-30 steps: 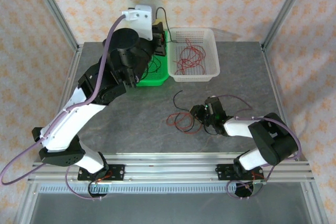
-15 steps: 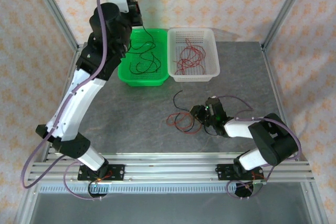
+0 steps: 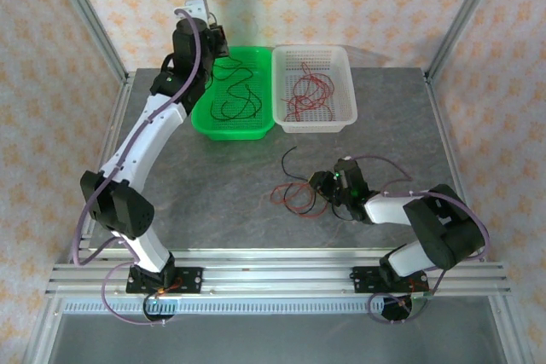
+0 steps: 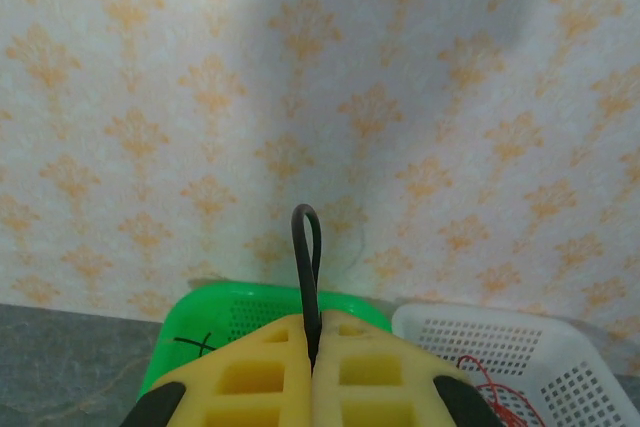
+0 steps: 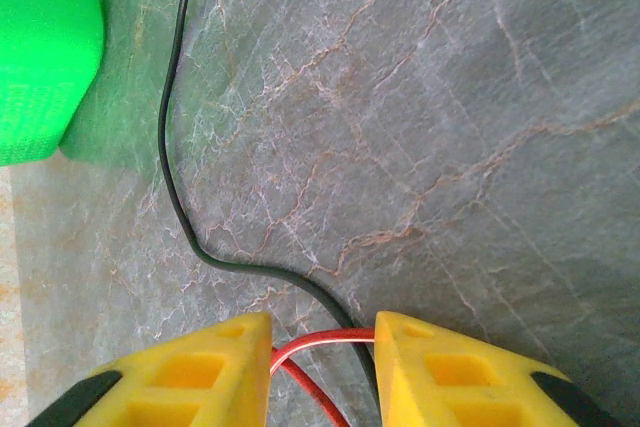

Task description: Untangle the cables

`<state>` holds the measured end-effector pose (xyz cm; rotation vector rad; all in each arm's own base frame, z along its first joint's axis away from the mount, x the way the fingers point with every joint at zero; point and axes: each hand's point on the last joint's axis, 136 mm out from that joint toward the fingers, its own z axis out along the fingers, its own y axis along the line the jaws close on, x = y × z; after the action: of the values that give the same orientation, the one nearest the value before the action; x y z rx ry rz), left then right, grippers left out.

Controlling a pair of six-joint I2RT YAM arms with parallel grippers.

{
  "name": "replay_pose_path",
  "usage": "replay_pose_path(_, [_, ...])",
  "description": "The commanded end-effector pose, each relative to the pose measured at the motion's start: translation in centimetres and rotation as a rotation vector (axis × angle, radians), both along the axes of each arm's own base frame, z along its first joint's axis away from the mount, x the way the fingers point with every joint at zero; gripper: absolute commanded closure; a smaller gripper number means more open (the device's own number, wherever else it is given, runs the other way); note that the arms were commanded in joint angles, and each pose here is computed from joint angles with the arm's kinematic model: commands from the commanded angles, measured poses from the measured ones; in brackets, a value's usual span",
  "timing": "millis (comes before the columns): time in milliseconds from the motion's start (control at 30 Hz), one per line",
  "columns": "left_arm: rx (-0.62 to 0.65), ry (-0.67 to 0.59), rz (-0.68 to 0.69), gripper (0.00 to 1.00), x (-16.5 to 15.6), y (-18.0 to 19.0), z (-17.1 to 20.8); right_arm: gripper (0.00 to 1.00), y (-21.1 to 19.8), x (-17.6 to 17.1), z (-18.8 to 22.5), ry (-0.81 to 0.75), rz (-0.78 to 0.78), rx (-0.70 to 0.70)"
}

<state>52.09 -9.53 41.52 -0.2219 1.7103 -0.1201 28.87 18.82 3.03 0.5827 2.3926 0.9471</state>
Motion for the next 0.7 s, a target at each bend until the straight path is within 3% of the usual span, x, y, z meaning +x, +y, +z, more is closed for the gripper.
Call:
replay_pose_path(0, [-0.061, -0.053, -0.042, 1.0, 1.0, -0.8, -0.1, 0.67, -2.0, -2.5, -3.4, 0.119, -0.022, -0.097])
replay_pose_path(400, [-0.075, 0.148, -0.081, 1.0, 2.7, -2.1, -12.5, 0.67, -2.0, -2.7, -3.2, 0.118, -0.014, -0.096])
replay_pose_path(667, [-0.058, 0.343, -0.032, 1.0, 2.7, -1.7, -21.7, 0.66, -2.3, -2.4, -2.0, 0.093, -0.012, -0.126])
